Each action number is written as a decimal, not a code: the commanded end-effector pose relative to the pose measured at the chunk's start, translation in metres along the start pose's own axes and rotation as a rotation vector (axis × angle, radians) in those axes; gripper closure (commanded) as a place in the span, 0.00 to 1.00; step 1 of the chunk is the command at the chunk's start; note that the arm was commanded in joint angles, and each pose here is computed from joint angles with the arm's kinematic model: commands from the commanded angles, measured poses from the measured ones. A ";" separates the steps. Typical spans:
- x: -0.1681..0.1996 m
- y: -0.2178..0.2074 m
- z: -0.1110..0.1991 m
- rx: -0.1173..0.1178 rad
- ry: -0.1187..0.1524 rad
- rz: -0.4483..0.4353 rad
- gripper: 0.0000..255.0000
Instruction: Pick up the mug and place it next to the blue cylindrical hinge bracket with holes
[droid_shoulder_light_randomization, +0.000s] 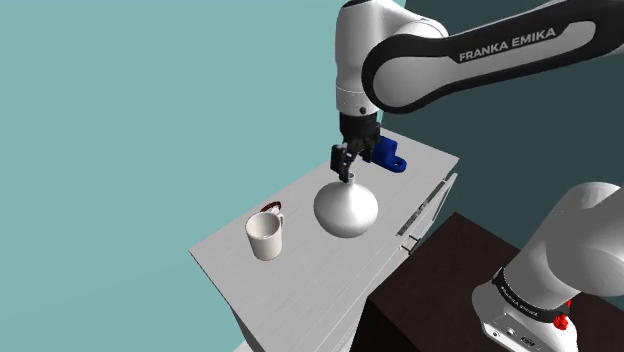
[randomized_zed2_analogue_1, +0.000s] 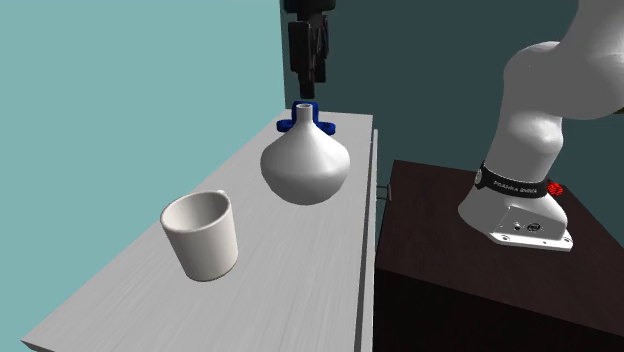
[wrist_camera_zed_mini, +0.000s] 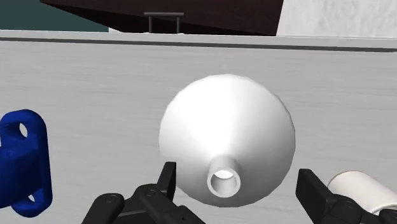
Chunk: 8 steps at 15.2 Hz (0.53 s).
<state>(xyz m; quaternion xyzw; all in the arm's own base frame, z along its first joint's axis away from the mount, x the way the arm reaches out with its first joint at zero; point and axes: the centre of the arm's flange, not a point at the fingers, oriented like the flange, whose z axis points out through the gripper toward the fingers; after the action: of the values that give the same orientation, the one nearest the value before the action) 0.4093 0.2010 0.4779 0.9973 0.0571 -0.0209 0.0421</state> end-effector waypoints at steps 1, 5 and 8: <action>0.013 -0.025 0.007 0.004 0.001 -0.011 0.00; 0.036 -0.069 0.023 0.009 0.003 -0.033 0.00; 0.052 -0.103 0.035 0.012 0.005 -0.050 0.00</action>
<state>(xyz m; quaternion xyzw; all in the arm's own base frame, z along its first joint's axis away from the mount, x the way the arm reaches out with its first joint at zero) 0.4451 0.2923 0.4372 0.9960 0.0795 -0.0202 0.0366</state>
